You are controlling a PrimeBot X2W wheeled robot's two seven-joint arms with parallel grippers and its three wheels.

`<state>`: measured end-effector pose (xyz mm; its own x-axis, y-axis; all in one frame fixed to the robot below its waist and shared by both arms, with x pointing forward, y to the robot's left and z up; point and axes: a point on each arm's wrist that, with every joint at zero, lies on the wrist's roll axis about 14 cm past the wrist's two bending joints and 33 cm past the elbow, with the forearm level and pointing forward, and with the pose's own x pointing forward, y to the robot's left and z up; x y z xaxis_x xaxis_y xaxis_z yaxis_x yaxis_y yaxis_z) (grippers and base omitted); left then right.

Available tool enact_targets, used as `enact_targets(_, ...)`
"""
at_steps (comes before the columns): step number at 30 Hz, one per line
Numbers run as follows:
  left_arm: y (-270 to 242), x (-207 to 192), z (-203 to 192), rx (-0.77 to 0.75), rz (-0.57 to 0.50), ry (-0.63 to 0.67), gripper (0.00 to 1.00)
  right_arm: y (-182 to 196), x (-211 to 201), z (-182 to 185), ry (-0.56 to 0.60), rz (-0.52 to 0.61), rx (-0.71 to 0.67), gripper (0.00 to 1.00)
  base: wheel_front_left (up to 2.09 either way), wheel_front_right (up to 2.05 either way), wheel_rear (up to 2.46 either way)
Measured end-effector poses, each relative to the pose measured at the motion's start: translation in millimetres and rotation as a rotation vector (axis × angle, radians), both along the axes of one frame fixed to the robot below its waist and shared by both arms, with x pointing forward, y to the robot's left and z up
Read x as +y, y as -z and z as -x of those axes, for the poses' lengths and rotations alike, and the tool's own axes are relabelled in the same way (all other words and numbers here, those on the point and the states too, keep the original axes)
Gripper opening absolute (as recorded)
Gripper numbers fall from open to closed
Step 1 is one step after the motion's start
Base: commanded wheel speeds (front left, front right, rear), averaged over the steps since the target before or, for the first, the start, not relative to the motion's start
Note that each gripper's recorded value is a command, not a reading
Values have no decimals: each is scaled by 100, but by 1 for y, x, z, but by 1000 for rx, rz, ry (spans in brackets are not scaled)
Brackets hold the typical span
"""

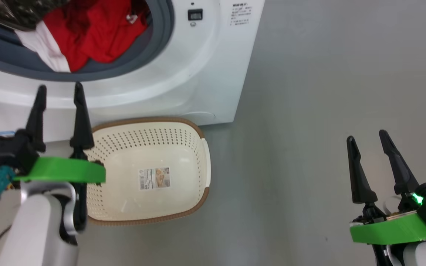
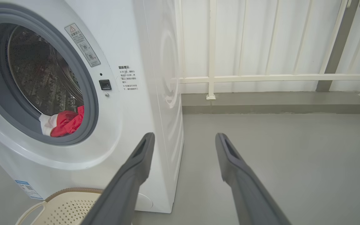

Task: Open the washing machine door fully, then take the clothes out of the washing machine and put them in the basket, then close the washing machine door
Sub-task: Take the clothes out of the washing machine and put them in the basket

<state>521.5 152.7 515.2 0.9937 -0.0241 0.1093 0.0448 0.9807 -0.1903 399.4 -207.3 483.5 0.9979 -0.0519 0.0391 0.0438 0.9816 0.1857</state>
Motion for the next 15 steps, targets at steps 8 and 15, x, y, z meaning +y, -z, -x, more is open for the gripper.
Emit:
enact_targets(8, 15, 11, -42, 27, -14, -29, 100, 17, -1, -12, 0, 5, 39, 100, 0, 0, 0)
enact_targets(15, 32, 10, -74, 80, -42, -19, 100, 27, -4, -20, 8, 13, 62, 100, 0, 0, 0)
